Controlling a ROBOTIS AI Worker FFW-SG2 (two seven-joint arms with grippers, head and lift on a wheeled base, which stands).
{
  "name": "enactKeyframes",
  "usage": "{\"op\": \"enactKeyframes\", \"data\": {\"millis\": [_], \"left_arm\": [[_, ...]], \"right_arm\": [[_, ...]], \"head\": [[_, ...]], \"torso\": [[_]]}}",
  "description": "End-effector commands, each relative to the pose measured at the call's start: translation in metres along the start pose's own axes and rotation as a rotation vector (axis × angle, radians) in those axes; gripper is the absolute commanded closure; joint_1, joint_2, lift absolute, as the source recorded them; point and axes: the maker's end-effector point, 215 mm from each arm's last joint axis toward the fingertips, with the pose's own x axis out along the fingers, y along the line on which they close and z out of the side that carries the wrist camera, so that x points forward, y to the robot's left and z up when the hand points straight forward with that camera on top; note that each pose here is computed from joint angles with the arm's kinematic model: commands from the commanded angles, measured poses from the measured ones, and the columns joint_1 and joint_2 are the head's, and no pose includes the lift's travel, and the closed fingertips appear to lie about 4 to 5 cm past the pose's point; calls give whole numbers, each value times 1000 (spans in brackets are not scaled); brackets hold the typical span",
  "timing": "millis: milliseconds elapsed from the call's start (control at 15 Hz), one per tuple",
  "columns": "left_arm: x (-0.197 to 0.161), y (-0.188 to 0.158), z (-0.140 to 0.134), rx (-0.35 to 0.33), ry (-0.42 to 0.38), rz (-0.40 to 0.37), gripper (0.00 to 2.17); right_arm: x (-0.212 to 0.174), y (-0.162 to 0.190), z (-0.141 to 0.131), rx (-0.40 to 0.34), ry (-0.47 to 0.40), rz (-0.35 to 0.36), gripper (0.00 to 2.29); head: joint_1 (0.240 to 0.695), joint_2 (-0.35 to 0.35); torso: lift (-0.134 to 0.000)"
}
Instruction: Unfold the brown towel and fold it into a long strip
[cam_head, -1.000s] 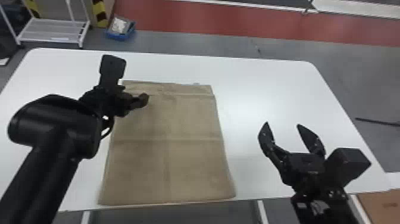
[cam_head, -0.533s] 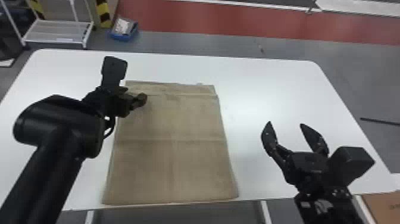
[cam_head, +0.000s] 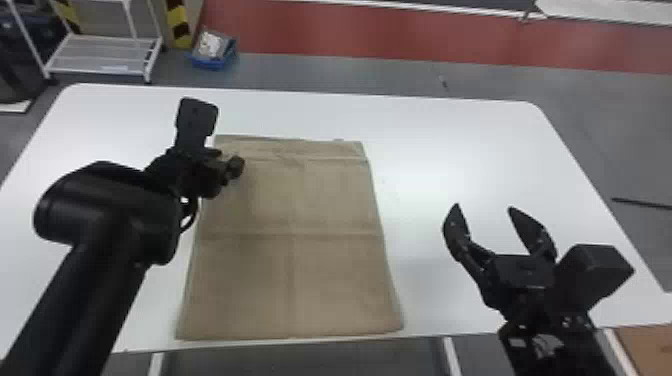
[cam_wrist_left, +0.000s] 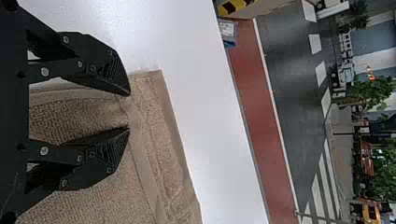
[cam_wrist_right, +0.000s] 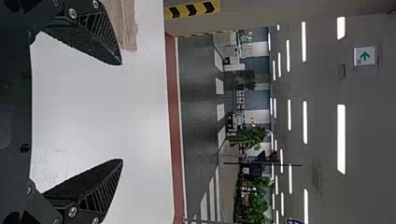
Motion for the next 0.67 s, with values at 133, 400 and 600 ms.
{"op": "enactKeyframes", "data": {"millis": [133, 400, 600], "left_arm": [[-1, 1, -4, -2, 5, 5, 724], [-3, 1, -8, 1, 6, 10, 721], [-9, -1, -3, -1, -12, 7, 724]], "right_arm": [[1, 0, -2, 1, 2, -1, 140], [2, 0, -3, 1, 4, 0, 140], [2, 1, -3, 2, 4, 1, 140]], "head": [[695, -117], [695, -116], [695, -116]], "torso": [[-123], [-123], [-123]]}}
